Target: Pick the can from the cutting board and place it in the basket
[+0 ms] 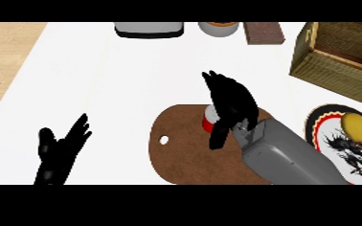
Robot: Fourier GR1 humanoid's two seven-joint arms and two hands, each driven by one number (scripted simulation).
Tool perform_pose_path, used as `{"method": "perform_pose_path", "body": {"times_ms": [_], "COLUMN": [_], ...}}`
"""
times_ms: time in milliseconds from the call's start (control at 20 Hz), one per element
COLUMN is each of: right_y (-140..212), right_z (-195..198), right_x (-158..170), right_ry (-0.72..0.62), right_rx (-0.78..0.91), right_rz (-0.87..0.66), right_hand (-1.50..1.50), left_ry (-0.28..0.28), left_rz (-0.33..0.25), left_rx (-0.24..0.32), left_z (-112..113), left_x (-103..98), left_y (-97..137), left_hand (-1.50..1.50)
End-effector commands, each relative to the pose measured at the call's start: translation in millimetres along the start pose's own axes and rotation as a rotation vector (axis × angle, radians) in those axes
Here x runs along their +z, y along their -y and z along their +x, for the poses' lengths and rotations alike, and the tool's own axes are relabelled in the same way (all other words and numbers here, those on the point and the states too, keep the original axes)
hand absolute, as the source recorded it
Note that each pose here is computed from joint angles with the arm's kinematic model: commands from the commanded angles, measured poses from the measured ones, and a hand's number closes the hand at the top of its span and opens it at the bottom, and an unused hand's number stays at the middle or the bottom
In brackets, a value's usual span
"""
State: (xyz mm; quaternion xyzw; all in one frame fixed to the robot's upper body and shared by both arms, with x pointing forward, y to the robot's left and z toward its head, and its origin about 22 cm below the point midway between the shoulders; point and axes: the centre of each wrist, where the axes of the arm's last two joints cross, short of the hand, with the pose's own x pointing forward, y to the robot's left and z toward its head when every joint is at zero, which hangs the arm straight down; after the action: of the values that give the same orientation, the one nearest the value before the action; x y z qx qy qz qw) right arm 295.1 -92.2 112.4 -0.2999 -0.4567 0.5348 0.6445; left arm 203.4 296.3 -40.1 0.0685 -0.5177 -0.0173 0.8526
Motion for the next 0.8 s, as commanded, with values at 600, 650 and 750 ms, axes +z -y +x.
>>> {"method": "perform_pose_path", "body": {"times_ms": [600,650,750], "right_y": [-17.7,-37.2,-38.3], "right_z": [-25.3,-8.5,-8.9], "right_x": [-31.0,-31.5,-15.6], "right_ry": [-0.092,-0.081,-0.085], "right_rx": [0.064,0.053,0.054], "right_rz": [0.097,0.092,0.085], "right_hand": [-1.5,-1.5,-1.5], "left_ry": [-0.078,-0.072,-0.081], "left_rz": [0.007,-0.005,0.012], "left_rx": [-0.003,-0.021,-0.002], "left_z": [-20.8,-6.2,-13.3], "left_x": [14.5,-5.5,15.0], "left_y": [-3.6,13.0,11.2], "left_hand": [0.0,0.0,0.0]}}
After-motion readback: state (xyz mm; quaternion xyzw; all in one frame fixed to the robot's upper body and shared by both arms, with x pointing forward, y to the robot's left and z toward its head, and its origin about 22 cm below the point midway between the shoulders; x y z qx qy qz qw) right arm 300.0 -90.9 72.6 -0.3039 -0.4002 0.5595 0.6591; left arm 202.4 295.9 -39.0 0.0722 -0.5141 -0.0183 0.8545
